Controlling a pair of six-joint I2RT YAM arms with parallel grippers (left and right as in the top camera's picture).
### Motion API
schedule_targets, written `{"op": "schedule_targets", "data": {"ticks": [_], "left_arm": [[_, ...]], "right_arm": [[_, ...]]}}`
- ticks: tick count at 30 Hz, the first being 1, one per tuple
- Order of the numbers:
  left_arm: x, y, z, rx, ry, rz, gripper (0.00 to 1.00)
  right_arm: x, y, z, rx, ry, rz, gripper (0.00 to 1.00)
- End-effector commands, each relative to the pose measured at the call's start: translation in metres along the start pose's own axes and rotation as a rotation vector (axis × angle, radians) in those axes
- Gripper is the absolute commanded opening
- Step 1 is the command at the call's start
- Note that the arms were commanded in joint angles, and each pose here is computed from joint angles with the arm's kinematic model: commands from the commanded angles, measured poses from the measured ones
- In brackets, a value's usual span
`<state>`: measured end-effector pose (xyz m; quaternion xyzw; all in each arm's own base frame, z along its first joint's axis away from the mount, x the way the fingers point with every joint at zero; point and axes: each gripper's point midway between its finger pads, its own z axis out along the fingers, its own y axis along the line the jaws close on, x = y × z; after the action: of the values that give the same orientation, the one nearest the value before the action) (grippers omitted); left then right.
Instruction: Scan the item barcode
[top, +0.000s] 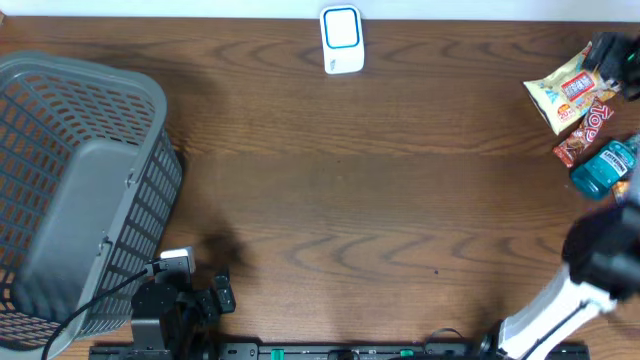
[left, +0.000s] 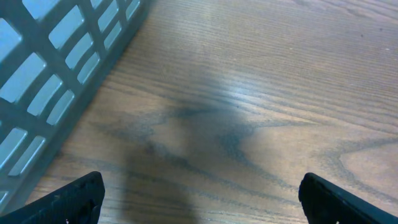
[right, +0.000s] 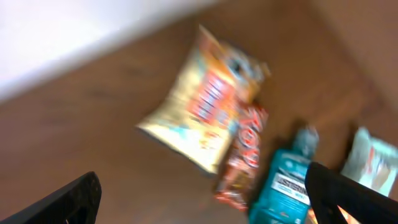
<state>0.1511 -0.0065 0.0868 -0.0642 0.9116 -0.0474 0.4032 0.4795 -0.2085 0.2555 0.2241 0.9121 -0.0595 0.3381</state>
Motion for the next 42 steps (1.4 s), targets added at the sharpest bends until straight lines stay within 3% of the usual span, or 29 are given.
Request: {"op": "schedule_targets", "data": {"ticks": [1,9,21,33,42], "left_arm": [[0.000,0.001,-0.002,-0.004,0.000,-0.002,1.00],[0.001,0.001,-0.002,-0.004,0.000,-0.002,1.00],[0.001,0.001,-0.002,-0.005,0.000,-0.002,1.00],[0.001,0.001,-0.002,-0.004,0.000,-0.002,1.00],[0.000,0.001,-0.002,-0.004,0.000,-0.002,1.00]], "right_arm": [[-0.029,0.053,-0.133,-0.253,-0.210,-0.043,0.99],[0.014,0.054,-0.293,-0.290,-0.374,-0.076,0.99],[0.112,0.036,-0.452,-0.309,-0.638,-0.099,0.99],[0.188,0.016,-0.524,-0.261,-0.842,-0.117,0.99],[0.207,0.027,-0.515,-0.361,-0.955,-0.164,0.99]]}}
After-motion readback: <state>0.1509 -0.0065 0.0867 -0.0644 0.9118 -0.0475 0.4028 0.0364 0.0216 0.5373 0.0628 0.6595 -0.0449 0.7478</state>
